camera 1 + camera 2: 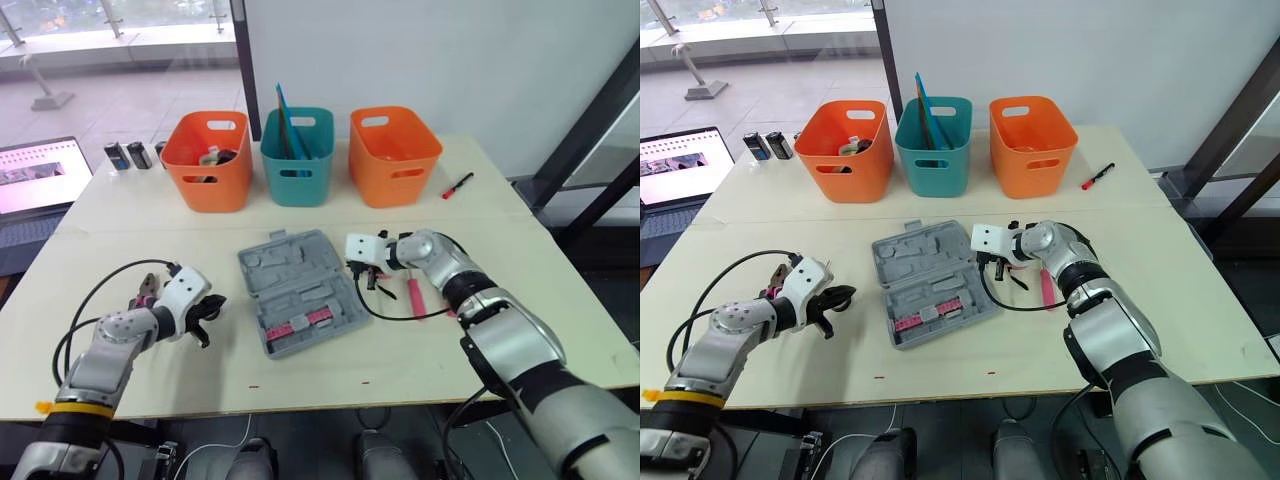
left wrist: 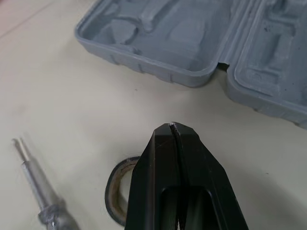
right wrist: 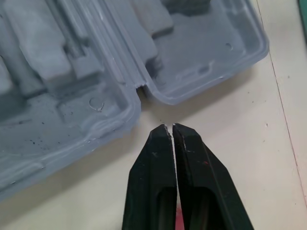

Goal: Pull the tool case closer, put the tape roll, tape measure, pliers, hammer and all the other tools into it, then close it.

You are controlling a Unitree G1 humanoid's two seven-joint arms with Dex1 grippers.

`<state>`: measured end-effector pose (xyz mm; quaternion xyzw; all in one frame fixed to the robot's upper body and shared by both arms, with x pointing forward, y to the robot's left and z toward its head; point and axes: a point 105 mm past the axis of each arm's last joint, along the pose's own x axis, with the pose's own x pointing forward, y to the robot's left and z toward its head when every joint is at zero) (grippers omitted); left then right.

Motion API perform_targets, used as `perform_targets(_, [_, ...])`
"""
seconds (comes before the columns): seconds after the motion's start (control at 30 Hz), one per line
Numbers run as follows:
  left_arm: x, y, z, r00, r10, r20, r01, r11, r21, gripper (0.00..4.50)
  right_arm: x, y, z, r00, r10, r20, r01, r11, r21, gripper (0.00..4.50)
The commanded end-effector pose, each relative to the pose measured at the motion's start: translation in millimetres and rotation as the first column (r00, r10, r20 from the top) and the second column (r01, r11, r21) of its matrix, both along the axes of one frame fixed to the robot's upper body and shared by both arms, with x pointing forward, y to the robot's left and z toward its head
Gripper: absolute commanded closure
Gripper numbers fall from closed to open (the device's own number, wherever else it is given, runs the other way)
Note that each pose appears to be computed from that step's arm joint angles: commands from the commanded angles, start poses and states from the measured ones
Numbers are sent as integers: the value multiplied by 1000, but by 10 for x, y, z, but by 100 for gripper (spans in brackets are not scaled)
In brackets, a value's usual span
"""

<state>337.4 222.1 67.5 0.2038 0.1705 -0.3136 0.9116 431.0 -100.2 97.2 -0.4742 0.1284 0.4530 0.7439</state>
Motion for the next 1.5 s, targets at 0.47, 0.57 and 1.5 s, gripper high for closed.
perform_targets(0.47, [166,-339,-194,991,-113,-73,110,993,-47,450,35,340,3,983,130,129,-105,977,-185,441])
perform_targets(0.57, [176,-419,-159,990,-127,-60,122,989,-83,450,-16,365,-50,979,180,99,-154,962,-226,441])
perform_targets(1.5, [-239,-607,-140,968,-201,-153,178,972,-150,450,-551,92,-366,895,272,-354,-257,962,88,441])
